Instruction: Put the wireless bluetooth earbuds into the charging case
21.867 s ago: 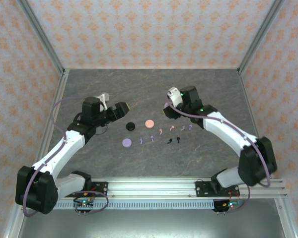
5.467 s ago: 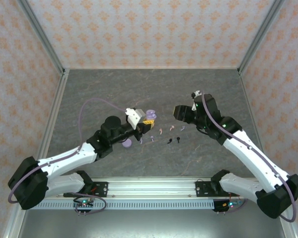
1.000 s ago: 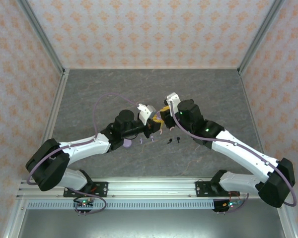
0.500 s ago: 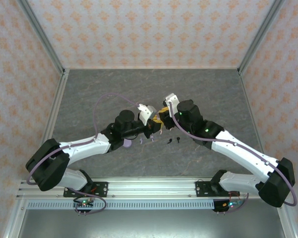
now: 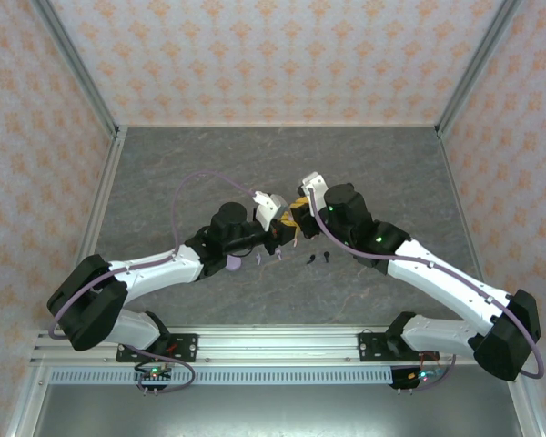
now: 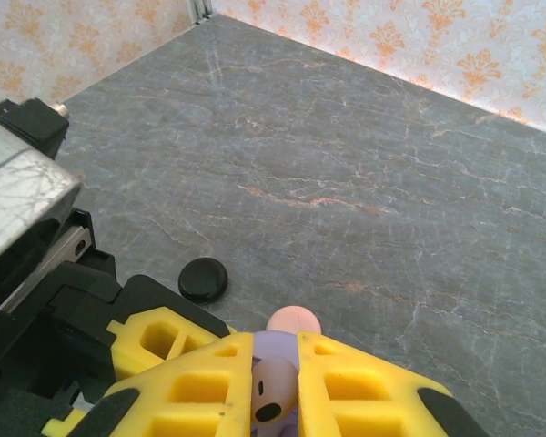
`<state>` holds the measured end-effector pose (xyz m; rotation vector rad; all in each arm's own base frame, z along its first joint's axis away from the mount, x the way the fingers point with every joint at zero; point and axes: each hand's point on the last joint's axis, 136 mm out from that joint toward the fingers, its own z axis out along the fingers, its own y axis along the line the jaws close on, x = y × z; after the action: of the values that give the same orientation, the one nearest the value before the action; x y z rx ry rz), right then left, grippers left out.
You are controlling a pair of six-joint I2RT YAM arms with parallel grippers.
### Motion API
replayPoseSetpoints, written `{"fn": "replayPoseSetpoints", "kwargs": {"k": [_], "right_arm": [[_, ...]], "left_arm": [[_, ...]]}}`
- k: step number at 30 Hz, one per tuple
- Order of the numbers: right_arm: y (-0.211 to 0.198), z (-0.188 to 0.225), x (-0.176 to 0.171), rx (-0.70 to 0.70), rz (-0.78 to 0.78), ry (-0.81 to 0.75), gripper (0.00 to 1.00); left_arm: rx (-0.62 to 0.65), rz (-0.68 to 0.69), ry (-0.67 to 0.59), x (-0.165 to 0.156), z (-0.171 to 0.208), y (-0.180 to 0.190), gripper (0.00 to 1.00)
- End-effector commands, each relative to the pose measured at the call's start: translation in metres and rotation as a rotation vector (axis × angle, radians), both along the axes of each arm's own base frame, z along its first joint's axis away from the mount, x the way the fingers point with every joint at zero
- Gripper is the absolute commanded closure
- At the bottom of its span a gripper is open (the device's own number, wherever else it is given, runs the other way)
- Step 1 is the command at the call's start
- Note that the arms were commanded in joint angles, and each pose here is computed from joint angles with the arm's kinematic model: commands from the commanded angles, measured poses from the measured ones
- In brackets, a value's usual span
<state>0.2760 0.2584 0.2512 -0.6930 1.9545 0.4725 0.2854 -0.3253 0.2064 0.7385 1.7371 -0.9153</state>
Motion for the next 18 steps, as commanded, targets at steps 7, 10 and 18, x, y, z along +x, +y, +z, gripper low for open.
{"fn": "replayPoseSetpoints", "kwargs": {"k": [7, 10, 18], "right_arm": [[-0.011, 0.009, -0.003, -0.070, -0.007, -0.042, 0.85], [-0.007, 0.008, -0.006, -0.060, 0.019, -0.033, 0.85], [0.003, 0.000, -0.014, -0.040, 0.076, 0.015, 0.85]], "left_arm": [[-0.029, -0.011, -0.057, 0.001, 0.019, -0.005, 1.00], [-0.029, -0.011, -0.057, 0.001, 0.019, -0.005, 1.00], [-0.033, -0.012, -0.060, 0.001, 0.021, -0.005, 1.00]]}}
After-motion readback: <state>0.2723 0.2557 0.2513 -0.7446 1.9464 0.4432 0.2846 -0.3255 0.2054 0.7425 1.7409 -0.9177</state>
